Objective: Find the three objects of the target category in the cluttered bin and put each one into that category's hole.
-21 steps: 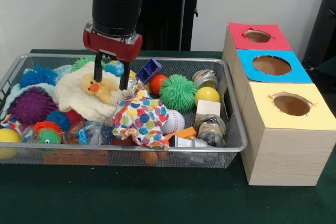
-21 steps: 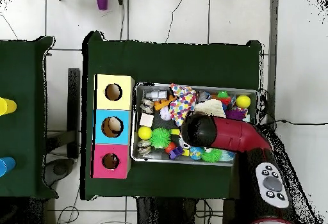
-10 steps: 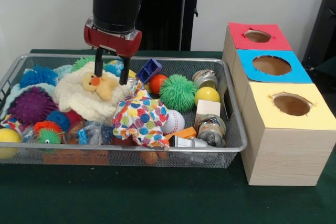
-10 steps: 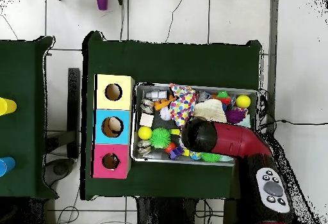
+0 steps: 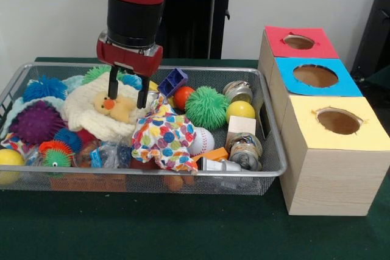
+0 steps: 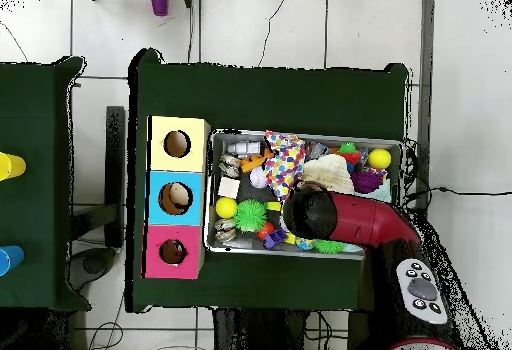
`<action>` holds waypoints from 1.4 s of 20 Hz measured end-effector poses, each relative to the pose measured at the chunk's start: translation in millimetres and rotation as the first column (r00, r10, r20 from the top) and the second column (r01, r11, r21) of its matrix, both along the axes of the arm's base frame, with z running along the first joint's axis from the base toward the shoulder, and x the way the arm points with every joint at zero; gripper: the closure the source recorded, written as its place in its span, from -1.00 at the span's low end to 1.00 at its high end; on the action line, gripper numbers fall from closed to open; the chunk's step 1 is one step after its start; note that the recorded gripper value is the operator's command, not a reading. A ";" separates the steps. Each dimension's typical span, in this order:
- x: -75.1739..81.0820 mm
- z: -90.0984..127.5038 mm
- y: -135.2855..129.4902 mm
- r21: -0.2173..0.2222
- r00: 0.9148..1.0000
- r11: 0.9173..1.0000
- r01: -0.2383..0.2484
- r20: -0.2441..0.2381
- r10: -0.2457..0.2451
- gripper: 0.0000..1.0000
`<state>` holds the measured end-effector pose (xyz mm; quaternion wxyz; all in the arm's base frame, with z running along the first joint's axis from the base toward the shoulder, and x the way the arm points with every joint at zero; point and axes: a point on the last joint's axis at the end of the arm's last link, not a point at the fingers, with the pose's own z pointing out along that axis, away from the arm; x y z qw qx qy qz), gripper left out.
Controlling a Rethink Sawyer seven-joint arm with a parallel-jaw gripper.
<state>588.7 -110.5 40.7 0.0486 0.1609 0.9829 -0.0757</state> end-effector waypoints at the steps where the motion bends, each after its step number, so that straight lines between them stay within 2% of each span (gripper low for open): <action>1: 0.2 0.3 -0.3 -0.001 1.000 1.000 0.000 0.002 0.000 -1.00; 11: 0.5 9.8 -7.7 -0.017 1.000 1.000 0.008 0.012 -0.007 -1.00; 20: -9.0 0.5 -8.9 -0.035 1.000 0.999 0.004 -0.009 -0.005 -1.00; 28: -8.9 -2.0 -10.4 -0.042 1.000 0.999 0.002 -0.004 -0.002 -1.00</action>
